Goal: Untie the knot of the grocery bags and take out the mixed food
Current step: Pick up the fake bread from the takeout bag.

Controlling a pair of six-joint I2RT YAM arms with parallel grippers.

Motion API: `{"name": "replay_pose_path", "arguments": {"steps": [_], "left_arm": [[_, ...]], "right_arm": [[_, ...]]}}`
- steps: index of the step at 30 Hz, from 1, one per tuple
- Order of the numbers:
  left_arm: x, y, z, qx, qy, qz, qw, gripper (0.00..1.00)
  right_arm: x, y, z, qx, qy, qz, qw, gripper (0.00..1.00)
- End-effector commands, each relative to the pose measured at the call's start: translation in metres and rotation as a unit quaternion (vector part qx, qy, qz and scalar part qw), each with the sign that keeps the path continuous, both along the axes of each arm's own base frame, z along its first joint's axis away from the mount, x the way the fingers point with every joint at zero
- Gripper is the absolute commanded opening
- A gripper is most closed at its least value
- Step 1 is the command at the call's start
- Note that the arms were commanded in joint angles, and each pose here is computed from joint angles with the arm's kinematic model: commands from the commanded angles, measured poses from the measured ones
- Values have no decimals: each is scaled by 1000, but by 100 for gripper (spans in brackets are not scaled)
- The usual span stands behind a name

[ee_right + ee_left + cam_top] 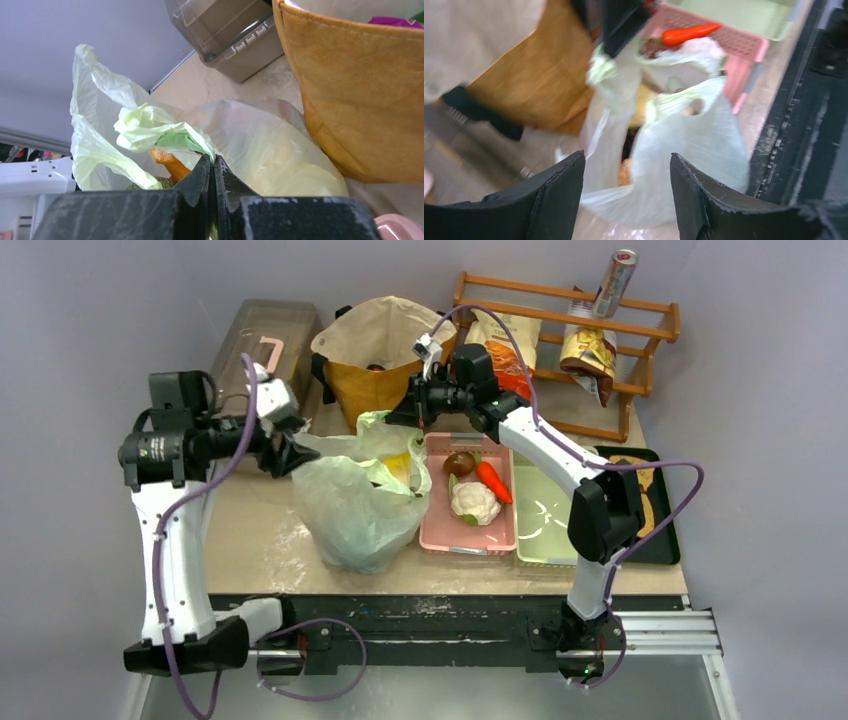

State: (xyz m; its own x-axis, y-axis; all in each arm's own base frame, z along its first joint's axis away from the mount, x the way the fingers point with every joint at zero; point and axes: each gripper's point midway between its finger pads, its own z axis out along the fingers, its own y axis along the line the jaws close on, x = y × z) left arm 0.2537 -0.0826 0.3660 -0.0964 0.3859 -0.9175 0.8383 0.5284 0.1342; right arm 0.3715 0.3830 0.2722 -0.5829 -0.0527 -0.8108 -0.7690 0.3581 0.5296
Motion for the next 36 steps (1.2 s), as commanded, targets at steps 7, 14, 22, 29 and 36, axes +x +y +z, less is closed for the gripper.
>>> {"name": "replay_pose_path", "arguments": {"steps": [7, 14, 22, 29, 36], "left_arm": [[17, -45, -41, 71, 59, 12, 996, 59], [3, -57, -77, 95, 106, -51, 989, 63], [-102, -65, -110, 117, 134, -227, 958, 5], [-163, -61, -149, 157, 103, -312, 931, 0], [-171, -69, -189, 203, 86, -340, 914, 0]], "right_arm": [[-4, 4, 34, 40, 14, 4, 999, 0], [0, -5, 37, 37, 24, -21, 999, 0], [6, -19, 15, -4, 23, -48, 999, 0], [18, -33, -8, -50, -2, -79, 996, 0], [22, -35, -11, -64, -10, -83, 994, 0]]}}
